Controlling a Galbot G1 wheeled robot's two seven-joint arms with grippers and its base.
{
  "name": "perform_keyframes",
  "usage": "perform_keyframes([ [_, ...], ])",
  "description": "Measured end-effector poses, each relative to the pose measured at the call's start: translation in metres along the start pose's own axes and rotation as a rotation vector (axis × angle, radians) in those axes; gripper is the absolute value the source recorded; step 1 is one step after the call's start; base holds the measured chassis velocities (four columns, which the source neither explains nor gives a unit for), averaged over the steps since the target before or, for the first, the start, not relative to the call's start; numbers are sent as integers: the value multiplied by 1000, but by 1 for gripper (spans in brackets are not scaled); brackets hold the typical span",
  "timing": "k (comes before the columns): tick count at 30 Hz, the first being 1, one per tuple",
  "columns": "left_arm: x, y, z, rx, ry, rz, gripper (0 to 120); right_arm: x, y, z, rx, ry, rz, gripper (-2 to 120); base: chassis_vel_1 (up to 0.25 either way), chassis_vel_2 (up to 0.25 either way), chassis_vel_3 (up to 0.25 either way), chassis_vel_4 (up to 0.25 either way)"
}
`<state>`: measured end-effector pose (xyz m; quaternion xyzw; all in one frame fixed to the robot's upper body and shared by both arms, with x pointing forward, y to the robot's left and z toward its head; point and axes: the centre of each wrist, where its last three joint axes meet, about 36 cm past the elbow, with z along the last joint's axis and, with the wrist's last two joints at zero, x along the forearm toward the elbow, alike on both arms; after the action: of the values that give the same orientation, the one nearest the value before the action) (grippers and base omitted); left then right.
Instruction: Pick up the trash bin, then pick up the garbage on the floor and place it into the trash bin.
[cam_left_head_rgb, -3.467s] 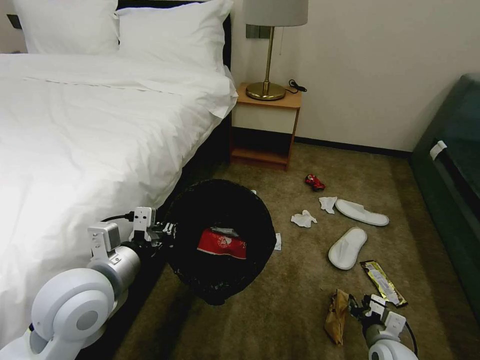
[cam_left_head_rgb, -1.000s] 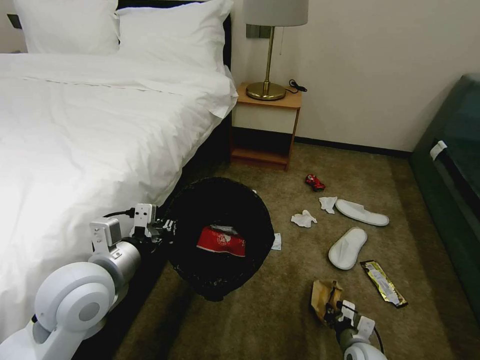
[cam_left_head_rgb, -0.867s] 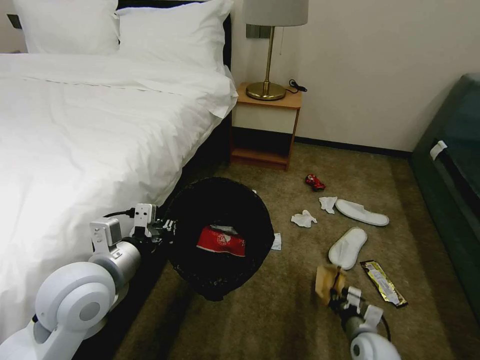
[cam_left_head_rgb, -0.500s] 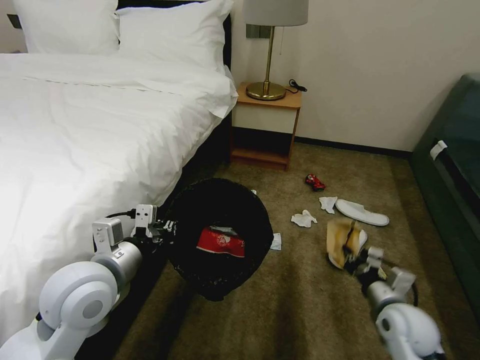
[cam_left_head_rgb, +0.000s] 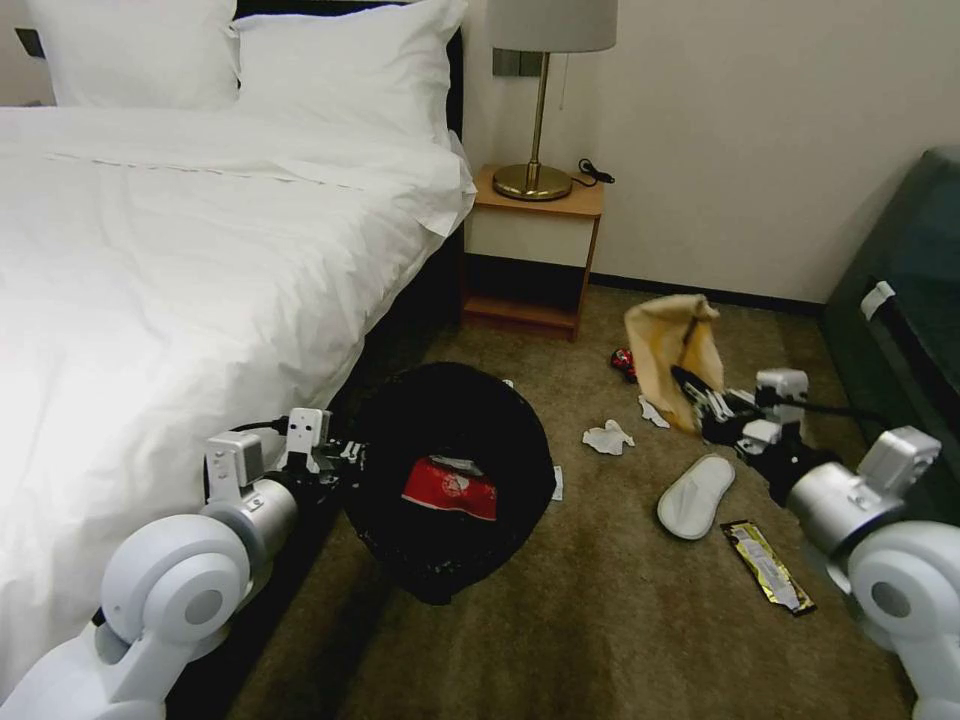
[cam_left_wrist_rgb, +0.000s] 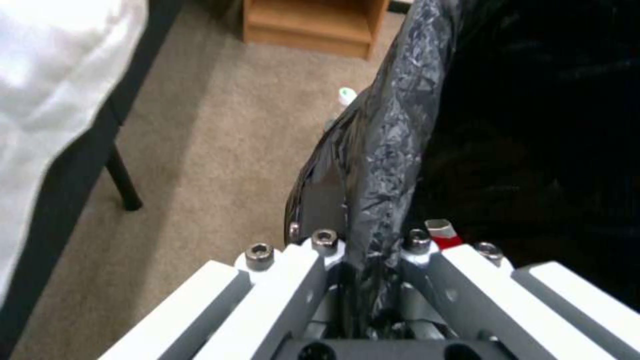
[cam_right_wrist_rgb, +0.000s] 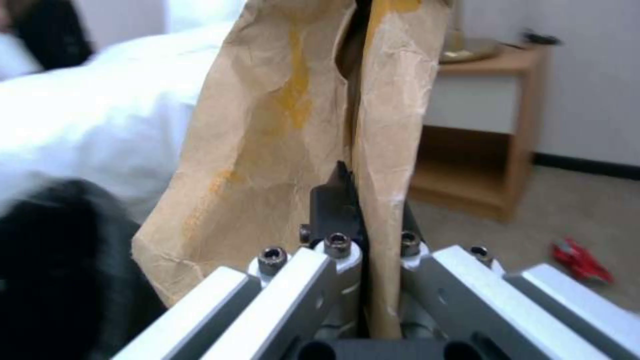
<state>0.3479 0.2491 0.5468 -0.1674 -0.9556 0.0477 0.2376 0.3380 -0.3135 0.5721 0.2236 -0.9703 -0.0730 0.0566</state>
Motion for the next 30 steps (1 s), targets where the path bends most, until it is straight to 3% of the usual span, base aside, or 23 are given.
perform_keyframes([
  [11, -18, -17, 4, -3, 29, 48, 2, -18, 32, 4, 17, 82, -245, 0, 0, 0, 0, 0],
  [22, -27, -22, 2, 1, 33, 60, 2, -33, 51, 24, 35, 160, -318, 0, 0, 0, 0, 0],
  [30, -31, -24, 2, 12, 36, 70, 2, -35, 60, 33, 43, 193, -316, 27, 0, 0, 0, 0],
])
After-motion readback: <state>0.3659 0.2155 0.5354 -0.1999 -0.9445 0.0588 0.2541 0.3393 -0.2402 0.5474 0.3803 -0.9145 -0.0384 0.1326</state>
